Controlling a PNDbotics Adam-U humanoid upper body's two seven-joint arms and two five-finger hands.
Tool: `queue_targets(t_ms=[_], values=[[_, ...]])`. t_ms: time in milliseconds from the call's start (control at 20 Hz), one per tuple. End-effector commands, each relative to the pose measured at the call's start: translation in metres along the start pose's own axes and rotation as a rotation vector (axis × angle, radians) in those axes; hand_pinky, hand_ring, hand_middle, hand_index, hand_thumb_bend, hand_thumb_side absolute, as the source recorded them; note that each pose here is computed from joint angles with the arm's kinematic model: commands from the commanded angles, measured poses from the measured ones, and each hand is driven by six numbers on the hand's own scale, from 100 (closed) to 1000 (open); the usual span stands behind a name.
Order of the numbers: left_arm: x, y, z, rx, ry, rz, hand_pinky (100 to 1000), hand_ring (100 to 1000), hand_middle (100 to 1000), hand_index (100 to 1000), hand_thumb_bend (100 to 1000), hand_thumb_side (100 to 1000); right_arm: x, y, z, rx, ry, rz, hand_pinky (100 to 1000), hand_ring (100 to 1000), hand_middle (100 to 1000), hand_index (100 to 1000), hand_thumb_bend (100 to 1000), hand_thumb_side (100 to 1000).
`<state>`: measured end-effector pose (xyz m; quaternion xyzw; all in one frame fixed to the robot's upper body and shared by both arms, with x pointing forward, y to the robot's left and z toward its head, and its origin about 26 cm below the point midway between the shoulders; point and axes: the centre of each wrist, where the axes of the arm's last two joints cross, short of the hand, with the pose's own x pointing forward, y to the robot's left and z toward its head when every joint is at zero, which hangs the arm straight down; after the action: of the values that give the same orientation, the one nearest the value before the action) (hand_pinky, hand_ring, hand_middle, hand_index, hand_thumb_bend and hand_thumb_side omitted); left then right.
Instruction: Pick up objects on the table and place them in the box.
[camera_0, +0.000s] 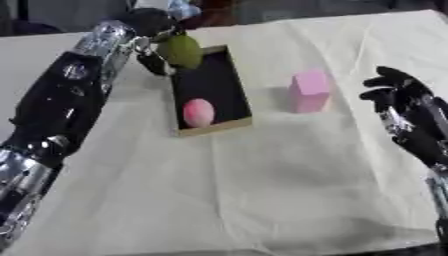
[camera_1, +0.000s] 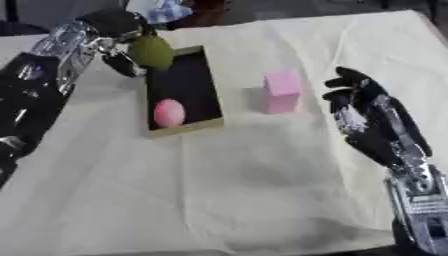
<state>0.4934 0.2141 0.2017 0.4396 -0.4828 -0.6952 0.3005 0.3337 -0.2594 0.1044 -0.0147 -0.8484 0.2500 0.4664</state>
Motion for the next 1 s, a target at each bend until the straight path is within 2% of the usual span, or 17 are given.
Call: queue_targets(t_ms=[50, 150, 200, 350, 550, 600, 650, 700, 850, 950, 1000], values=[[-0.006, 0.007, 0.002, 0.025, 0.011, -0.041, 716, 654, 716, 865, 392, 333, 0.006, -0.004, -0.005, -0.001, -0.026, 0.004, 838, 722, 744, 909, 100, 523], [-0.007, 0.003, 0.005, 0.029, 0.007, -0.049, 729, 677, 740, 874, 403, 350, 0.006, -0.004, -0.005, -0.001, -0.027, 0.004, 838, 722, 744, 909, 100, 523], [-0.008, 0.002, 0.007, 0.027, 0.001, -0.059, 741, 696, 758, 886, 417, 434, 0.006, -0.004, -0.005, -0.002, -0.026, 0.006, 839, 722, 743, 909, 100, 523], [-0.014, 0.004, 0.015, 0.015, -0.018, -0.089, 759, 720, 781, 902, 407, 519, 0.006, -0.006, -0.005, -0.005, -0.023, 0.013, 839, 722, 743, 909, 100, 523], [-0.026, 0.008, 0.031, 0.036, -0.026, -0.063, 754, 705, 767, 888, 328, 469, 0.007, -0.012, -0.010, 0.003, -0.026, 0.043, 839, 723, 742, 910, 100, 526], [-0.029, 0.008, 0.036, 0.056, -0.026, -0.038, 747, 683, 744, 868, 246, 434, 0.008, -0.015, -0.014, 0.006, -0.030, 0.059, 839, 724, 743, 911, 100, 530], [-0.033, 0.007, 0.042, 0.085, -0.028, -0.004, 745, 673, 734, 859, 210, 422, 0.009, -0.020, -0.019, 0.011, -0.032, 0.080, 839, 724, 744, 912, 100, 521], [-0.036, 0.006, 0.048, 0.119, -0.030, 0.039, 738, 643, 699, 831, 104, 402, 0.010, -0.026, -0.025, 0.020, -0.031, 0.110, 838, 724, 746, 914, 100, 489], [-0.039, 0.002, 0.071, 0.239, -0.043, 0.202, 732, 610, 655, 808, 100, 419, 0.013, -0.049, -0.050, 0.063, -0.021, 0.228, 838, 730, 753, 921, 100, 428], [-0.037, -0.001, 0.087, 0.311, -0.062, 0.310, 732, 593, 630, 795, 100, 470, 0.013, -0.063, -0.068, 0.105, -0.007, 0.311, 839, 740, 765, 933, 100, 393], [-0.034, -0.004, 0.094, 0.348, -0.081, 0.373, 731, 578, 613, 784, 100, 499, 0.013, -0.070, -0.077, 0.134, 0.004, 0.357, 842, 752, 779, 943, 100, 322]])
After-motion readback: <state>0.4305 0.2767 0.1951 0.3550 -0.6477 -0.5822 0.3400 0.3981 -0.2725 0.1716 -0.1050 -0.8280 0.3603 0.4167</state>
